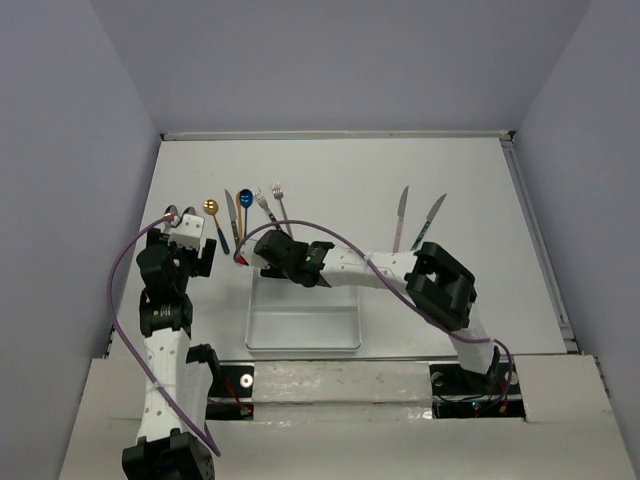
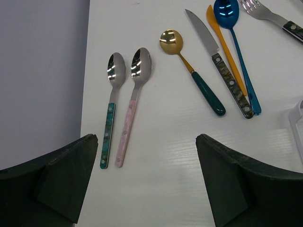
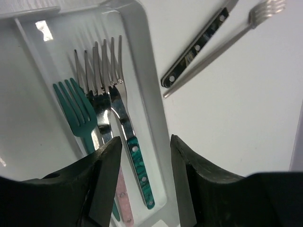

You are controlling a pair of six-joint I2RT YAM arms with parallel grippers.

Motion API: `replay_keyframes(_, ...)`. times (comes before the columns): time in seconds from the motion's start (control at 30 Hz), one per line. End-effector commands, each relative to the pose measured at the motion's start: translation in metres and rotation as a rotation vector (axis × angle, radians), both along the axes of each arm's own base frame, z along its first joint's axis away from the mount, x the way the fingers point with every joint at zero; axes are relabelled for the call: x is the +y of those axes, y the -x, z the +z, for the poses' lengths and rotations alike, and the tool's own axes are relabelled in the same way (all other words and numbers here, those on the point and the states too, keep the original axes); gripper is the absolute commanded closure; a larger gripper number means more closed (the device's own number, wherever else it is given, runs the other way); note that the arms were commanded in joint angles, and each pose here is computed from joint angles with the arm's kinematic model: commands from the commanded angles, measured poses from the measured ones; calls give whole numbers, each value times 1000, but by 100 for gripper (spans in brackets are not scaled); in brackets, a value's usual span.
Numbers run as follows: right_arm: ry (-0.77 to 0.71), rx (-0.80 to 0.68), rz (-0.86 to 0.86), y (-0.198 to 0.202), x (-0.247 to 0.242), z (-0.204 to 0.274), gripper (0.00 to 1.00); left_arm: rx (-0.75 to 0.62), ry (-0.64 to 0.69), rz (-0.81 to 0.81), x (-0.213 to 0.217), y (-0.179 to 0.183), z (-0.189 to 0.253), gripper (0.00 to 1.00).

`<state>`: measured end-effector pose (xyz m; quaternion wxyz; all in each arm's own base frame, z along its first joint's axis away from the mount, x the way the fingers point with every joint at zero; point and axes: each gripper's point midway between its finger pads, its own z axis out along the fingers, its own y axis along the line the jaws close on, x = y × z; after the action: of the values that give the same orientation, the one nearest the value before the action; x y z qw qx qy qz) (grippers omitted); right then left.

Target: Sort the eating utensils into containers

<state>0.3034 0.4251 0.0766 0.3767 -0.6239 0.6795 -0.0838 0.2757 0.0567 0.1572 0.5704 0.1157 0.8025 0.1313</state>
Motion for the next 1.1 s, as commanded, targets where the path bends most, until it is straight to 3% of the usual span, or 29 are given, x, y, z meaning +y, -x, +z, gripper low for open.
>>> replay_keyframes(0.0,-272,-118,-162,-8,-8,107,47,-45,-9,-3,1,-4,10,1)
replay_keyframes(0.07,-466,-97,-313,-13,-38,150,45,-46,-8,-4,1,-4,10,1)
replay_keyframes(0.17,-724,44,-565,-15,-89,167,36,-47,-8,-6,0,-4,10,1)
replay_keyframes(0.2,-788,73,-719,-29,-145,164,36,-47,-8,-6,0,-4,10,1)
replay_keyframes(0.27,-877,242,-923,-22,-192,133,35,-45,-9,-6,1,-4,10,1)
replay_keyframes(0.37,-830,358,-1252,10,-292,46,32,-44,-9,-19,-2,-4,10,1)
replay_keyframes(0.43,-835,357,-1364,26,-325,35,30,-42,-11,-21,-2,-4,10,1)
replay_keyframes(0.77,-798,441,-1511,66,-338,-8,25,-49,-22,-29,-2,-5,10,1)
replay_keyframes(1.07,-636,644,-1545,79,-321,-51,44,-71,-26,-24,-2,-3,14,1)
